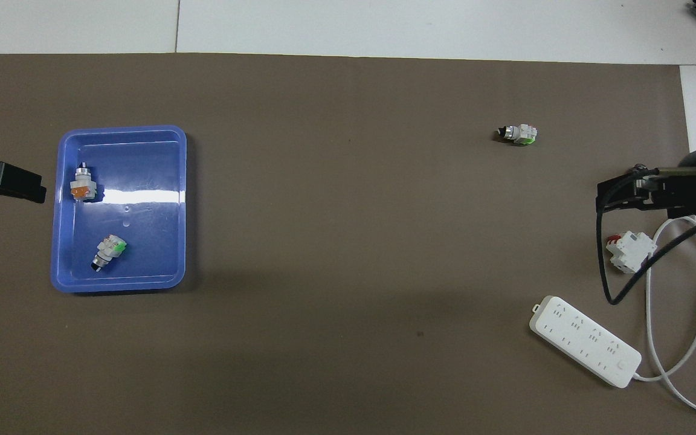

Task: Turn and place switch with both arms

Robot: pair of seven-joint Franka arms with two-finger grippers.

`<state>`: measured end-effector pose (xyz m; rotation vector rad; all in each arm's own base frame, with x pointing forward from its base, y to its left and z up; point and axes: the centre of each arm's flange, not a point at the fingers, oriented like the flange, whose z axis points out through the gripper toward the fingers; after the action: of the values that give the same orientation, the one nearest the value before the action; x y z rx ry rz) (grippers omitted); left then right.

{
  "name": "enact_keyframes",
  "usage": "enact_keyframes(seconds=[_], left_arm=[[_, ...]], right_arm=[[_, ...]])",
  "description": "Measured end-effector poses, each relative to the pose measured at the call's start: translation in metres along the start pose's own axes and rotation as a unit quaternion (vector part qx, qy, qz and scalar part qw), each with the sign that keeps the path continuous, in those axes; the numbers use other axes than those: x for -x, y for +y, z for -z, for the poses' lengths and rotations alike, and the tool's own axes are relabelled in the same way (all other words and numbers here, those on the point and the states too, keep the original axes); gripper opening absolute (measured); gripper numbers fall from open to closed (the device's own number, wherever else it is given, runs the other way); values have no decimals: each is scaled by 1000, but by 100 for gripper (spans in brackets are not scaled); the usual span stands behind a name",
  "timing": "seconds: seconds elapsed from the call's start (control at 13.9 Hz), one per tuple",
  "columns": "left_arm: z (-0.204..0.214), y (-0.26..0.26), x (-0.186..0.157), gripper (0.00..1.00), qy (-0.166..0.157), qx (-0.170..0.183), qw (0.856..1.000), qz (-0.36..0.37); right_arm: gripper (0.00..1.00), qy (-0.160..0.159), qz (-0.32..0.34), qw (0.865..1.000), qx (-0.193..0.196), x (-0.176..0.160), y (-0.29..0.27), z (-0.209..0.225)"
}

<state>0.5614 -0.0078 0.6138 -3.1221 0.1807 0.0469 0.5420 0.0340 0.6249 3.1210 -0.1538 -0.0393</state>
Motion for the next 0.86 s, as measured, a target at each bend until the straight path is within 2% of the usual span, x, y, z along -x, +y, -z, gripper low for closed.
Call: enact_keyframes(seconds=[0.29,0.58,0.86], left_arm=[[0,0,0,100,0,0,1000,0],[0,0,0,100,0,0,1000,0],[0,0,0,100,0,0,1000,0]], right_arm=[[100,0,0,1000,0,0,0,0],[100,16,-1,1000,-3,-5,3,0],[100,30,33,999,-3,-26,4,-18]])
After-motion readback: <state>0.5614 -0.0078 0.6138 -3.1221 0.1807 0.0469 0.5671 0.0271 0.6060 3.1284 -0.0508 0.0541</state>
